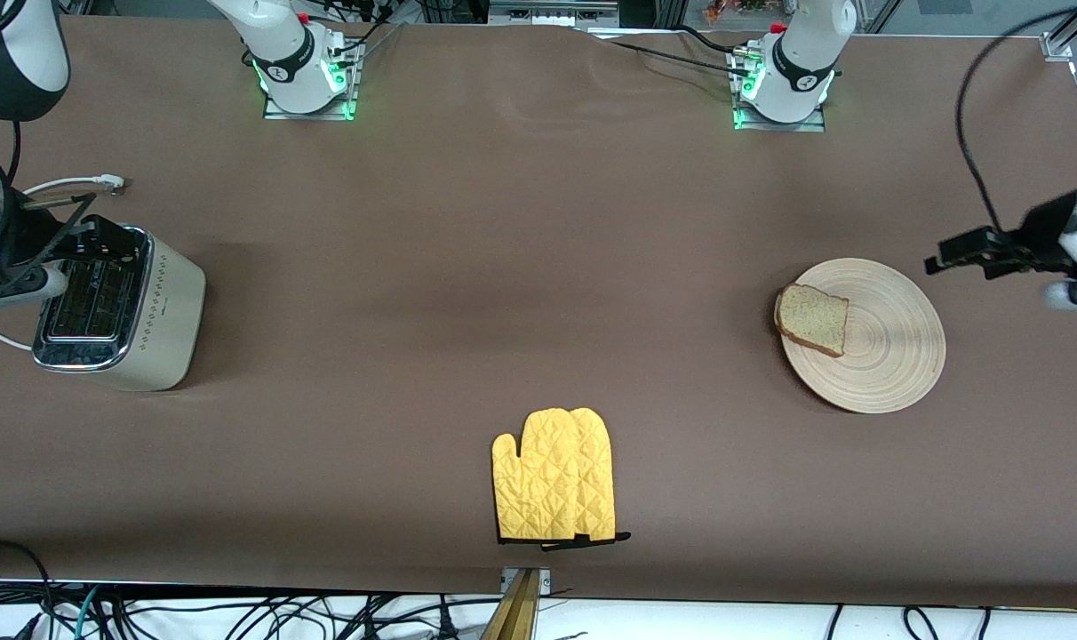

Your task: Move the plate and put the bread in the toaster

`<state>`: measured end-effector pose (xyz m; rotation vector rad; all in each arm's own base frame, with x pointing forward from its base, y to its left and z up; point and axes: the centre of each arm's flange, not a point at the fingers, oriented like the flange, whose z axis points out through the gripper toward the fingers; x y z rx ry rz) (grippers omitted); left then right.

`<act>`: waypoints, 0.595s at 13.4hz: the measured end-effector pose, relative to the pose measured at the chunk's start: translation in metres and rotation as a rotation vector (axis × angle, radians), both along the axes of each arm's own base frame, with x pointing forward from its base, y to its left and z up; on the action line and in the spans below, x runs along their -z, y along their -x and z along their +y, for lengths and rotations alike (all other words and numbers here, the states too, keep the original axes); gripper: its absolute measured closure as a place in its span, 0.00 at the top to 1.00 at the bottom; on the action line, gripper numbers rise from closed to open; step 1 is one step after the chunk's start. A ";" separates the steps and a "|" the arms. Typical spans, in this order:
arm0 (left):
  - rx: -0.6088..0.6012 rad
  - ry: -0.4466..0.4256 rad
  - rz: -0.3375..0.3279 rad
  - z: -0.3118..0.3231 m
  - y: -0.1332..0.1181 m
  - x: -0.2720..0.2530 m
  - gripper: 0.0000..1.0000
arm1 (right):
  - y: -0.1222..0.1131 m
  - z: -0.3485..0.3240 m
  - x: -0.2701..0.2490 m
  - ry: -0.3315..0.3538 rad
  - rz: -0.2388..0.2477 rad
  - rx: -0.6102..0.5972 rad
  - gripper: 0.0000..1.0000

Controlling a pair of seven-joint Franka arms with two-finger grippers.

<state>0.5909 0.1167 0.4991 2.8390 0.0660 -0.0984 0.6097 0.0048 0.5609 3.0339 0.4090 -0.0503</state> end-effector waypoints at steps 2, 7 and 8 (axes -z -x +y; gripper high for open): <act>0.017 0.105 -0.028 0.082 -0.007 0.045 1.00 | 0.000 0.002 0.001 0.001 0.001 -0.002 1.00; -0.048 0.409 -0.036 0.214 0.027 0.220 1.00 | -0.004 0.001 0.011 0.001 0.018 0.001 1.00; -0.043 0.442 -0.032 0.223 0.035 0.248 1.00 | -0.004 0.001 0.012 0.001 0.020 0.001 1.00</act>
